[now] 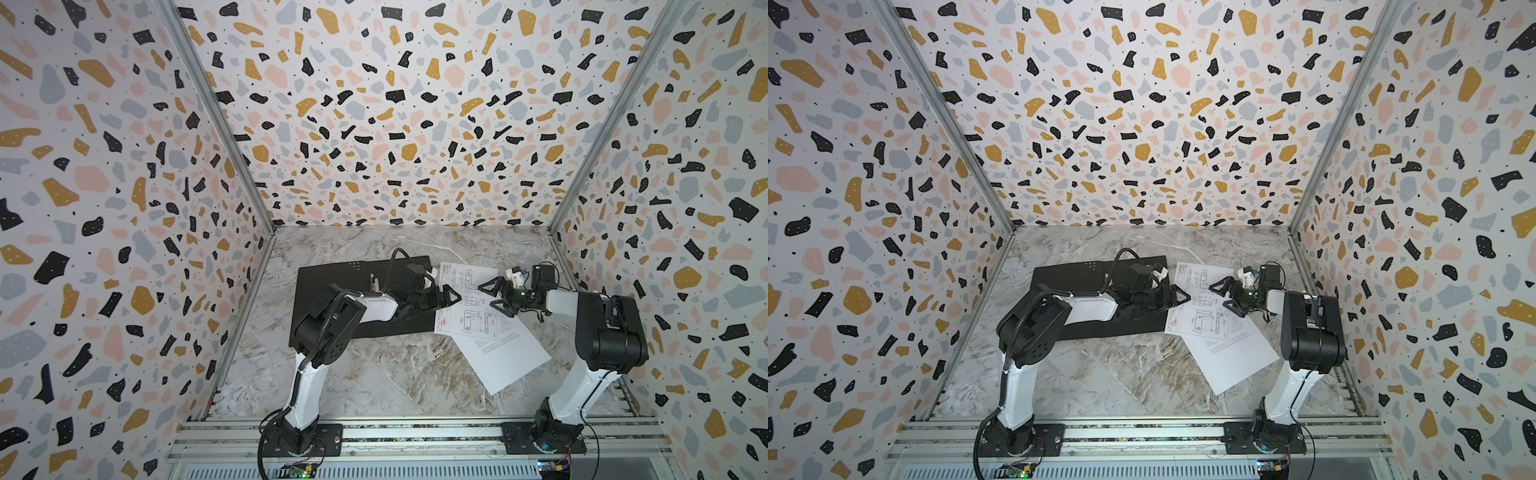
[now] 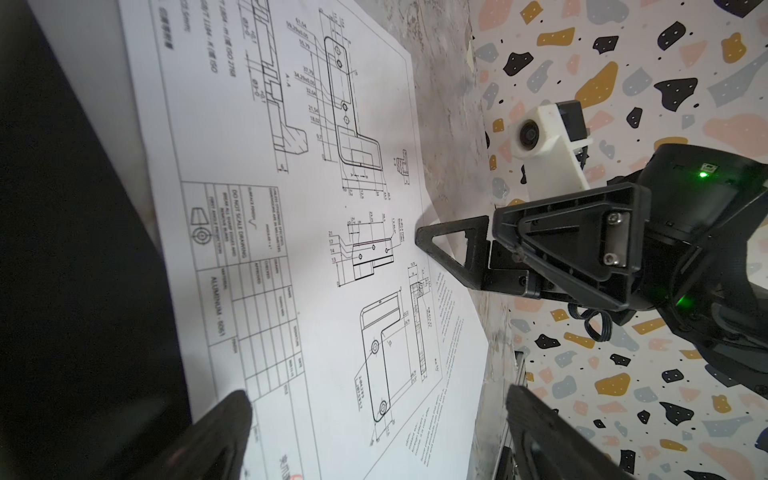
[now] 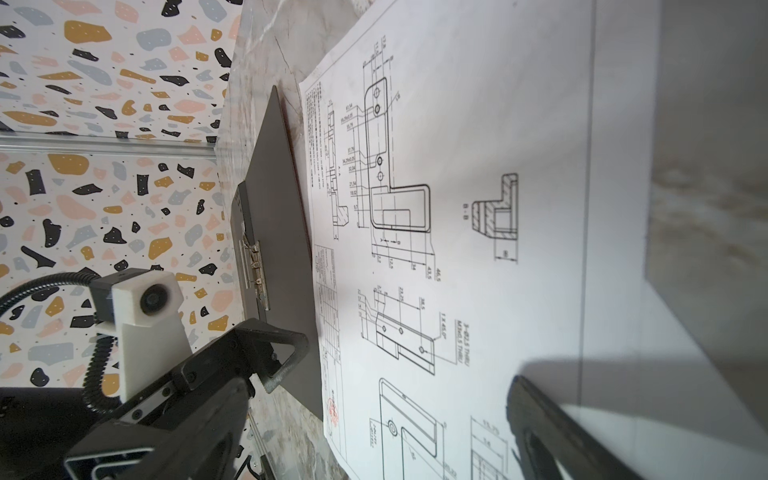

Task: Put the files into the folder

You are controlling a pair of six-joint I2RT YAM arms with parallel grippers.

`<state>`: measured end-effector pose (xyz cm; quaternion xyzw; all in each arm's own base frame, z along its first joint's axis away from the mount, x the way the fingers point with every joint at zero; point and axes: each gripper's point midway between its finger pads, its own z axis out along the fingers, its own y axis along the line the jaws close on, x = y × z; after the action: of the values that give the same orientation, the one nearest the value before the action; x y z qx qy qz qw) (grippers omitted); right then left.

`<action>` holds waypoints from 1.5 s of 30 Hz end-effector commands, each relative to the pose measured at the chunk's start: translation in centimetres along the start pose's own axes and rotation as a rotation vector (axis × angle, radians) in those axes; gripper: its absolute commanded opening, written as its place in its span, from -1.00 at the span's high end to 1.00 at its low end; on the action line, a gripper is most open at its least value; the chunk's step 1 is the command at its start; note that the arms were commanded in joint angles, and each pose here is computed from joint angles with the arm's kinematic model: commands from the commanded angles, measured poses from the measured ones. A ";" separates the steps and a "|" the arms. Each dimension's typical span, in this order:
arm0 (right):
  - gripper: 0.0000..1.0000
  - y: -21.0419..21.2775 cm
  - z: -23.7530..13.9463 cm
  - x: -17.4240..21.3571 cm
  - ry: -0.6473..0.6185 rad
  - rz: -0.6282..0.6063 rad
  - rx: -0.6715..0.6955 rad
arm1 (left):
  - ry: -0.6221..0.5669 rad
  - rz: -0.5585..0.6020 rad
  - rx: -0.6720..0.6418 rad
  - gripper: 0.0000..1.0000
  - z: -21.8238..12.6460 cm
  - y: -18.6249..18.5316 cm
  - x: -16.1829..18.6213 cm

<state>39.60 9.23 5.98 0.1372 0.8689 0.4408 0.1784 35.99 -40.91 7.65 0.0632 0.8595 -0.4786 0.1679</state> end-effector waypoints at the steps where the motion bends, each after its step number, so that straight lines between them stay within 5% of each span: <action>1: -0.95 0.3 -0.9 0.1 -0.009 -0.035 0.057 | -0.050 0.041 -0.021 -0.94 -1.6 -0.9 -1.6; 10: -1.00 2.0 -3.7 -1.1 -0.093 -0.129 0.097 | -0.018 0.081 -0.159 -0.96 -1.8 2.0 -1.1; 16: -0.99 -0.9 -4.0 -0.6 -0.077 -0.098 0.176 | 0.027 0.119 -0.223 -0.96 -1.0 3.0 -0.4; 34: -0.99 -3.2 -1.9 2.0 -0.017 -0.067 0.207 | 0.098 0.149 -0.235 -0.94 0.9 2.9 1.7; 45: -1.00 -2.7 -1.5 3.1 0.003 -0.056 0.164 | 0.104 0.090 -0.122 -0.94 1.4 0.9 2.7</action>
<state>37.68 7.00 5.44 0.1185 0.9005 0.3596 0.2138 34.67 -41.13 5.55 0.1213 0.8978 -0.3916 0.1607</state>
